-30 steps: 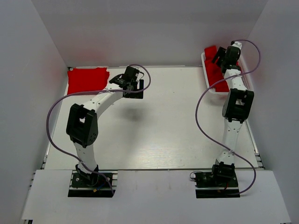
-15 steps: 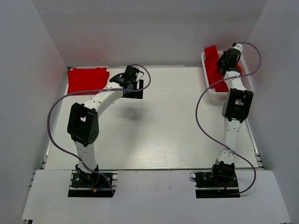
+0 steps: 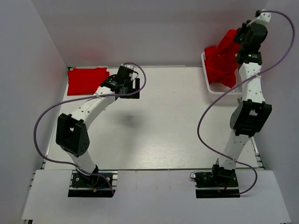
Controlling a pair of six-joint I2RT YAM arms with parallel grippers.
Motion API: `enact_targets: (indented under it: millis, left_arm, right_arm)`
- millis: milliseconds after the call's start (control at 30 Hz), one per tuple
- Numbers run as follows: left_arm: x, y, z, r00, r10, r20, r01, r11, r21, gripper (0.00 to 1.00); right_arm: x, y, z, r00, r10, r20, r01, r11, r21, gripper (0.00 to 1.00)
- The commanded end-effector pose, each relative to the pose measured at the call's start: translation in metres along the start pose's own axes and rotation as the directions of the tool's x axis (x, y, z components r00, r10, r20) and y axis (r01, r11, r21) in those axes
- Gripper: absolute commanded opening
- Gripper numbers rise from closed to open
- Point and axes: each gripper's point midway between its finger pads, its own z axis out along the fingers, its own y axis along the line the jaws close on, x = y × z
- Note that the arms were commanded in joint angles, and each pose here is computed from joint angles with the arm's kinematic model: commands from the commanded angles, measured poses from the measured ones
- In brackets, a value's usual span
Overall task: Fold and stack the t-shirts
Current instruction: Grab crumpled tshirt from bin with the right arm, then move the tshirt to the center of the board
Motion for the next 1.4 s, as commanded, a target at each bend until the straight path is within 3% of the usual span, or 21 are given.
enact_targets:
  millis: [0, 200, 400, 533, 767, 867, 967, 1033, 1067, 1200, 1267, 1367]
  left_arm:
    - [-0.017, 0.008, -0.035, 0.994, -0.034, 0.107, 0.032, 0.999, 0.020, 1.00]
    - [-0.019, 0.024, -0.063, 0.982, -0.092, 0.168, 0.097, 0.995, -0.022, 1.00]
    - [-0.008, 0.034, -0.073, 0.987, -0.109, 0.118, 0.118, 0.991, -0.069, 1.00]
    - [-0.005, 0.038, -0.085, 0.983, -0.134, 0.128, 0.144, 0.987, -0.072, 1.00]
    - [0.004, 0.047, -0.105, 0.973, -0.200, 0.119, 0.211, 0.973, -0.095, 1.00]
    - [0.009, 0.050, -0.115, 0.973, -0.206, 0.104, 0.216, 0.971, -0.102, 1.00]
    - [0.012, 0.056, -0.121, 0.972, -0.211, 0.108, 0.224, 0.967, -0.124, 1.00]
    - [0.012, 0.060, -0.132, 0.969, -0.214, 0.124, 0.229, 0.965, -0.126, 1.00]
    - [0.012, 0.060, -0.132, 0.969, -0.214, 0.124, 0.229, 0.965, -0.126, 1.00]
    - [0.017, 0.067, -0.139, 0.970, -0.209, 0.122, 0.226, 0.963, -0.147, 1.00]
    - [0.020, 0.072, -0.144, 0.969, -0.215, 0.121, 0.233, 0.958, -0.169, 1.00]
    - [0.025, 0.076, -0.147, 0.966, -0.229, 0.124, 0.249, 0.952, -0.181, 1.00]
  right_arm:
    - [-0.096, 0.023, -0.041, 0.982, -0.045, 0.186, 0.056, 0.997, -0.055, 0.00]
    - [-0.171, 0.066, -0.088, 0.952, -0.013, 0.306, 0.083, 0.973, -0.214, 0.00]
    - [-0.246, 0.109, -0.155, 0.887, 0.044, 0.459, 0.152, 0.913, -0.379, 0.00]
    - [-0.271, 0.144, -0.200, 0.857, 0.106, 0.504, 0.213, 0.818, -0.534, 0.00]
    - [-0.293, 0.198, -0.266, 0.850, 0.336, 0.406, 0.162, 0.567, -0.808, 0.00]
    - [-0.291, 0.214, -0.280, 0.854, 0.396, 0.337, 0.128, 0.468, -0.874, 0.00]
    - [-0.275, 0.240, -0.294, 0.883, 0.383, 0.272, 0.133, 0.352, -0.927, 0.00]
    - [-0.262, 0.248, -0.292, 0.902, 0.359, 0.239, 0.122, 0.319, -0.940, 0.00]
    - [-0.252, 0.267, -0.301, 0.911, 0.355, 0.207, 0.116, 0.262, -0.958, 0.00]
    - [-0.206, 0.299, -0.296, 0.955, 0.283, 0.085, 0.038, 0.167, -0.985, 0.00]
    - [-0.178, 0.319, -0.304, 0.974, 0.222, 0.035, 0.017, 0.082, -0.996, 0.00]
    - [-0.097, 0.332, -0.295, 0.989, 0.095, -0.112, -0.116, 0.036, -0.993, 0.00]
